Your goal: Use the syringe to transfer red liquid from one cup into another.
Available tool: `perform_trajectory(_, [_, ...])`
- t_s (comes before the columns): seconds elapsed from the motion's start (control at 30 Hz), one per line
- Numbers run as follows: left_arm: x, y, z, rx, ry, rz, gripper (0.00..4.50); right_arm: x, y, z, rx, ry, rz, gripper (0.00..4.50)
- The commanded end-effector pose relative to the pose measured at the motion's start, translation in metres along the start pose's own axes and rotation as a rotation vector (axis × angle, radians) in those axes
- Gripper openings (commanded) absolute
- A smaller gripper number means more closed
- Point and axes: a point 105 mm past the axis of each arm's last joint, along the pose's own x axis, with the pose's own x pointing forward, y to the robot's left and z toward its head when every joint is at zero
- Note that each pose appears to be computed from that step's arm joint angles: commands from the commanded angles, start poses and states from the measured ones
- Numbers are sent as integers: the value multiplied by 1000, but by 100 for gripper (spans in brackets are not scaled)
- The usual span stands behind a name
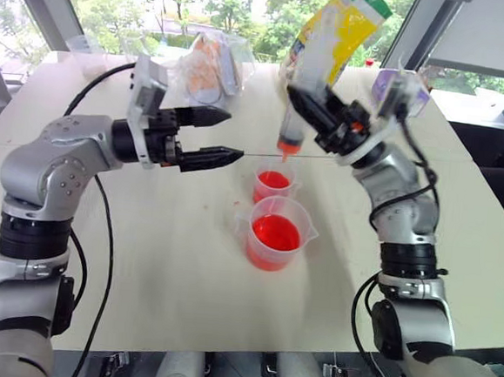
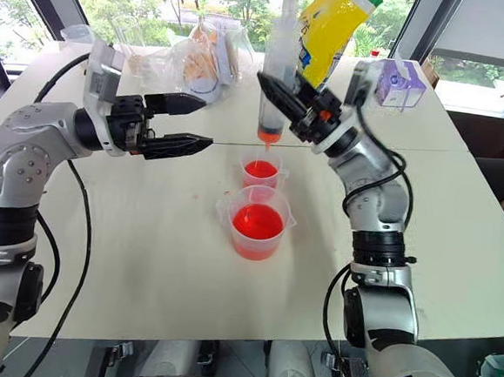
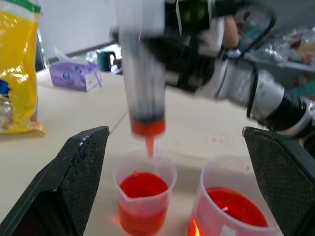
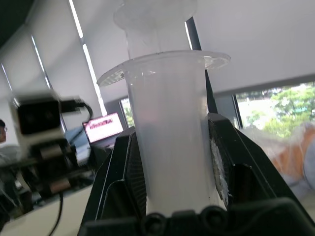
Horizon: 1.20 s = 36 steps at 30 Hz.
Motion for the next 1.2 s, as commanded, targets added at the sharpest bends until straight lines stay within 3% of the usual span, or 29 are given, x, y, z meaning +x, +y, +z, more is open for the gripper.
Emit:
perform_trajectory(0.03, [9, -4, 30, 68, -89, -24, 447, 1, 3, 4, -55, -29, 22, 137])
perform_trajectory(0.33, [44, -1, 47, 87, -155, -109, 447, -2, 2, -10, -69, 0, 19, 137])
perform_trajectory(1.0, [87, 7, 36, 68, -152, -160, 447, 2, 8, -13, -79, 18, 51, 137])
perform_trajectory(1.1, [91, 8, 31, 71, -135, -159, 364, 2, 7, -14, -79, 20, 49, 137])
perform_trajectory(1.2, [92, 8, 27, 71, -125, -163, 219, 1, 7, -14, -80, 20, 49, 137])
